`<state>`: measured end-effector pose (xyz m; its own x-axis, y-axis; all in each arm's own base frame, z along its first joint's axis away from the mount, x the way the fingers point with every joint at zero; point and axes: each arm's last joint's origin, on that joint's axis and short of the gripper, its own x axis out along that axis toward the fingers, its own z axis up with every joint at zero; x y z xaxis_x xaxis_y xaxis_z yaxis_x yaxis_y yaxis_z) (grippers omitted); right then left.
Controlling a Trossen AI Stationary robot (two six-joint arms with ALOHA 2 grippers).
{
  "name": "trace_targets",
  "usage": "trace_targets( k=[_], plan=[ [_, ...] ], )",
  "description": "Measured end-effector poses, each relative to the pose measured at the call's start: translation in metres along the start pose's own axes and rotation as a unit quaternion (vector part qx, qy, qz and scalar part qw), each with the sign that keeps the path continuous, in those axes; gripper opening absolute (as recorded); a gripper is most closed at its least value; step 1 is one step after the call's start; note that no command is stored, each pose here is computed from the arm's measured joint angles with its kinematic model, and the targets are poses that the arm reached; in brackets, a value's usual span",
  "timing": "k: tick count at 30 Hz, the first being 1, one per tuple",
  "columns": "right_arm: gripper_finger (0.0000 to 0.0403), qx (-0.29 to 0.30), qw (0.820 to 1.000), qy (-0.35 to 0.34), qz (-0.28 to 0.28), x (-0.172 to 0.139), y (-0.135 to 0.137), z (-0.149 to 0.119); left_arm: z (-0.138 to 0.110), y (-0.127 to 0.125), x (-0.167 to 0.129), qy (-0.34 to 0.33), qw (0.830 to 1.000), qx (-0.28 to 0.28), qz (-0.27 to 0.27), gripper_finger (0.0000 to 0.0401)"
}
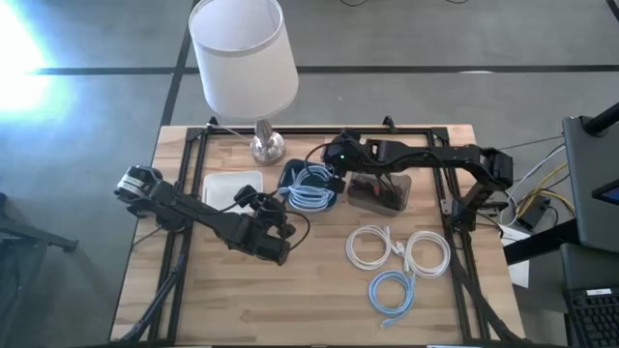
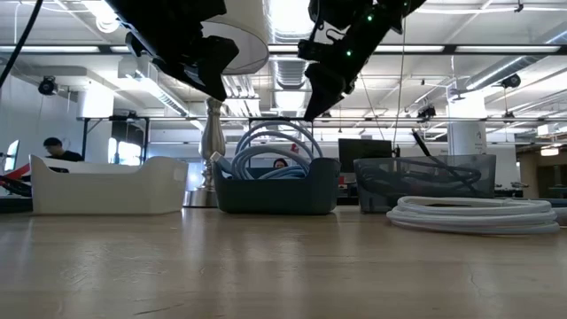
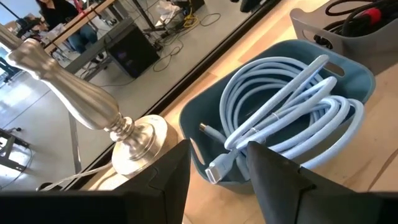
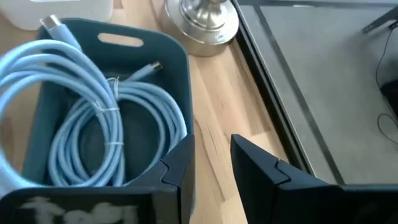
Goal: Pick & Place USB Port
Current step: Put the left blue charger cable into the blue bin
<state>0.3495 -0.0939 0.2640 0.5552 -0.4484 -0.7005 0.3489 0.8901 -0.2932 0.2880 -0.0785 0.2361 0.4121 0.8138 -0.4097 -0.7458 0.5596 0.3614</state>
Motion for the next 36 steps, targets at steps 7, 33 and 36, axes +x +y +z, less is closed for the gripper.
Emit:
trace_targets(
  k=[7,33,36],
  plan=[
    [0.0079,0.018,0.993,0.039,0.106,-0.022,0.015,0.008,0.000,0.000,0.000,0.000,1.000,0.004,0.000,0.0163],
    [0.0017,-0.014,0.971,0.054,0.231,0.041,0.126,-0.009,0.000,0.000,0.000,0.000,1.000,0.000,0.000,0.0163],
    [0.0010,-0.018,0.983,0.045,0.178,0.042,0.119,-0.005,0.000,0.000,0.000,0.000,1.000,0.000,0.000,0.0163]
  ],
)
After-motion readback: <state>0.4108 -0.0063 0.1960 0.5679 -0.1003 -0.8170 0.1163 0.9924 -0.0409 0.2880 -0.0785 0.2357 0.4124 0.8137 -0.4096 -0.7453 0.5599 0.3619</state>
